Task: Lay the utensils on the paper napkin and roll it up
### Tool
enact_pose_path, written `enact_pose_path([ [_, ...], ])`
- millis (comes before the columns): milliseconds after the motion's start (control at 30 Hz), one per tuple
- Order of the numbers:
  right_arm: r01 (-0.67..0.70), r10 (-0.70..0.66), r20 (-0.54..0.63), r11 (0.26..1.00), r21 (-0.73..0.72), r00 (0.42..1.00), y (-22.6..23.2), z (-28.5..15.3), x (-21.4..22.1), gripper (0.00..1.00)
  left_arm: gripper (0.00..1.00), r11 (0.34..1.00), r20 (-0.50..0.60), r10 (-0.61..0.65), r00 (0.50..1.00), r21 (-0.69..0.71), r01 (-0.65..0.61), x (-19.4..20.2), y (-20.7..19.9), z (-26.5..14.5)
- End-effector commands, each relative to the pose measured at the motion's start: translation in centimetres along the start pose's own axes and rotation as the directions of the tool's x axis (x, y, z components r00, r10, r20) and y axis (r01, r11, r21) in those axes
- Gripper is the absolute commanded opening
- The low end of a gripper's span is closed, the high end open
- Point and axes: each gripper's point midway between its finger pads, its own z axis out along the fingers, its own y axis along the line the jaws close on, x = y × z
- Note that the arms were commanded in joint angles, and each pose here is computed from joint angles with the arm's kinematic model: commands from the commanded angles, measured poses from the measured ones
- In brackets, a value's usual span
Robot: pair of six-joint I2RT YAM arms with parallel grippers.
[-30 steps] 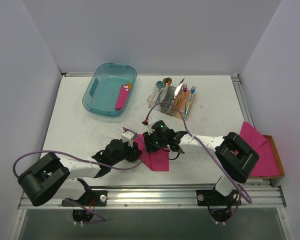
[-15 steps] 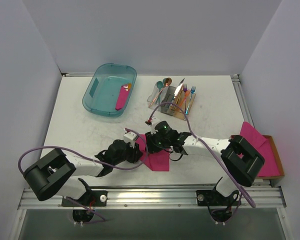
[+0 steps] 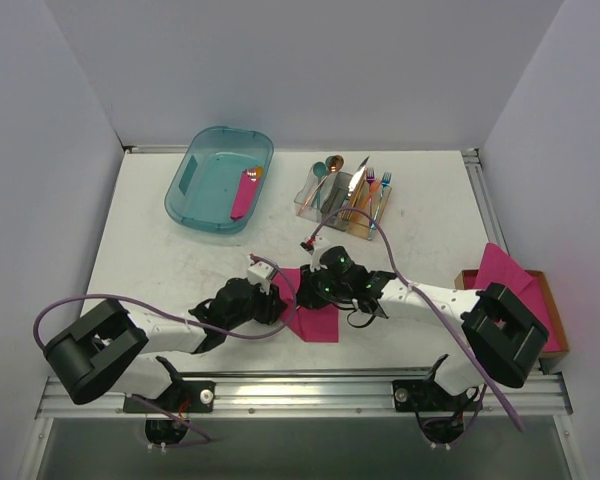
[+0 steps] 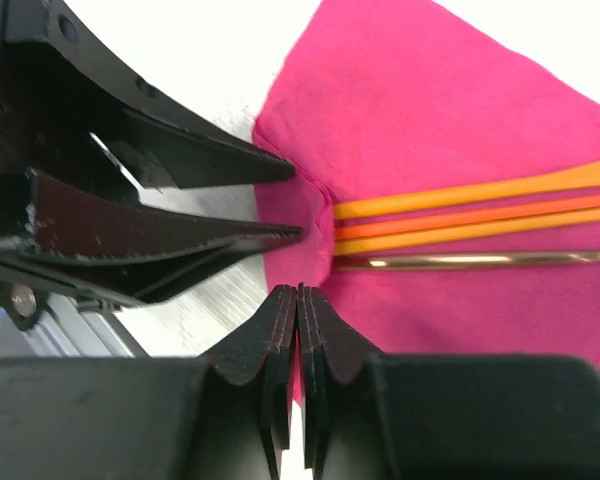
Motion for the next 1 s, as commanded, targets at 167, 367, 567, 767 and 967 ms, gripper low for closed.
enact_pose_path([
  [167, -0.048, 0.053, 0.035, 0.991, -0.122, 0.998, 2.3, 1.6, -1.0, 0.0, 0.45, 1.0, 0.056, 0.009, 0.998, 0.021, -0.011, -2.0, -0.9, 0.3],
  [367, -0.06, 0.061, 0.009, 0.994, -0.091, 0.998, 1.3, 3.3, -0.2, 0.0, 0.45, 1.0, 0.058, 0.007, 0.998, 0.022, -0.008, -1.9, -0.9, 0.3],
  [567, -0.078, 0.078, -0.009, 0.996, -0.034, 0.997, -0.1, 4.4, 0.0, 0.0, 0.45, 1.0, 0.06, 0.007, 0.998, 0.023, -0.008, -2.0, -0.9, 0.3],
  [767, -0.091, 0.091, -0.006, 0.996, 0.013, 0.996, -1.2, 4.5, 0.0, 0.0, 0.45, 1.0, 0.06, 0.008, 0.998, 0.023, -0.01, -2.0, -0.9, 0.2],
  [967, -0.09, 0.09, -0.01, 0.996, 0.027, 0.996, -1.3, 4.3, -0.1, 0.0, 0.45, 1.0, 0.061, 0.008, 0.998, 0.025, -0.01, -2.0, -0.9, 0.2],
])
